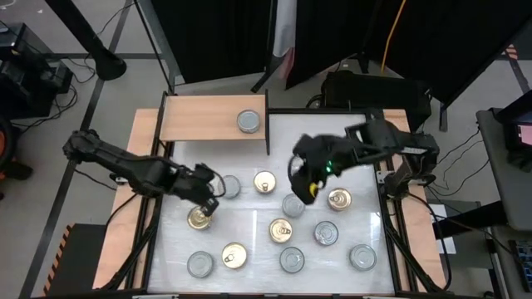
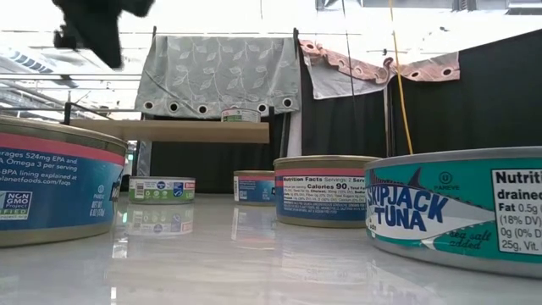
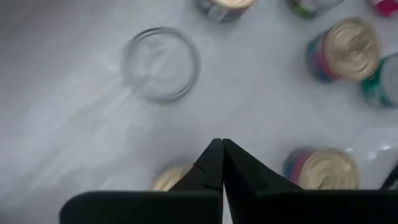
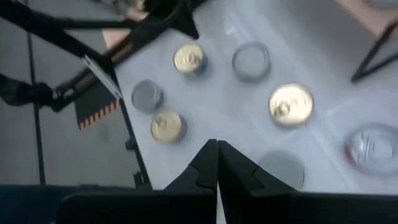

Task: Stack canned seafood by type on shelf
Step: Prepare the green white tuna can, then put the blue pink tuna can on the shelf

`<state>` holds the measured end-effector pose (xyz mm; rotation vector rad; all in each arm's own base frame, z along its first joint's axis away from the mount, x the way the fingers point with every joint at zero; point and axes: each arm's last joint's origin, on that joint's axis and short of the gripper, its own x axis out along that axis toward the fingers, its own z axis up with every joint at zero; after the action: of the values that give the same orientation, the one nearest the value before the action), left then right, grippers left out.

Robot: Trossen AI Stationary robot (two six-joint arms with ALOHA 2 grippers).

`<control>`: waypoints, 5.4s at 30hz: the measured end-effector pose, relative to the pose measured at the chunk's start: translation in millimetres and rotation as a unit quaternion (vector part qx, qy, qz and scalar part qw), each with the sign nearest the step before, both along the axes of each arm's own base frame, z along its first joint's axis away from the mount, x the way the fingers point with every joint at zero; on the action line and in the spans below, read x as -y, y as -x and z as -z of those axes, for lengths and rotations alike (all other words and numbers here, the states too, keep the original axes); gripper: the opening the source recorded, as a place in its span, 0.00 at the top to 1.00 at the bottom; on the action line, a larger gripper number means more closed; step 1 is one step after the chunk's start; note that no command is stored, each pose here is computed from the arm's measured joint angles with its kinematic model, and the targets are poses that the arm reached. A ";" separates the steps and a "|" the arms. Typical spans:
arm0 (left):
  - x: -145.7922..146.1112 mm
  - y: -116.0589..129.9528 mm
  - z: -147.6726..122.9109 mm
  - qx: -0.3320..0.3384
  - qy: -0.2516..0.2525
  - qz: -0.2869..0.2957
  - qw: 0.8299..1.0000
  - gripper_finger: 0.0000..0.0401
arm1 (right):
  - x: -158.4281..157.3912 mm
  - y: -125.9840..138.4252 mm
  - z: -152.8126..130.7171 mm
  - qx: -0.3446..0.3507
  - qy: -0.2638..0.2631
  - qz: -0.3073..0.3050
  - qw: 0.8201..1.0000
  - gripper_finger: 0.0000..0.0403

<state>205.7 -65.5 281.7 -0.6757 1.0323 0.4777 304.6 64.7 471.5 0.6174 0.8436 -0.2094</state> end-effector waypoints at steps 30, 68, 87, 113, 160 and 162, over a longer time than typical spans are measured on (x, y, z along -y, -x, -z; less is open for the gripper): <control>-10.7 -42.7 96.2 -0.070 0.002 -0.071 0.995 1.00 | -48.4 59.5 -16.3 0.002 0.042 -0.063 0.997 1.00; 29.6 -25.5 58.3 -0.095 0.017 -0.010 0.995 0.98 | -44.8 60.7 -14.2 -0.007 0.080 -0.058 0.995 1.00; 11.7 0.9 -27.7 0.079 -0.017 0.049 0.996 0.78 | -9.3 -39.3 114.2 -0.027 0.075 -0.092 0.993 1.00; 38.2 13.3 -27.2 0.076 -0.022 0.140 0.987 0.78 | 68.3 -56.0 301.6 -0.020 -0.008 0.079 0.997 1.00; 23.8 6.3 -27.6 0.088 -0.054 0.078 0.992 0.78 | 79.7 -54.7 306.2 -0.036 -0.022 0.016 0.999 1.00; 23.9 6.2 -27.6 0.087 -0.054 0.078 0.992 0.78 | 81.1 -54.6 306.2 -0.036 -0.023 0.018 0.999 1.00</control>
<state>199.4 -89.4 309.3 -0.5264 0.8794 0.3293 359.2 -16.4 165.3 0.6717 0.9096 -0.2461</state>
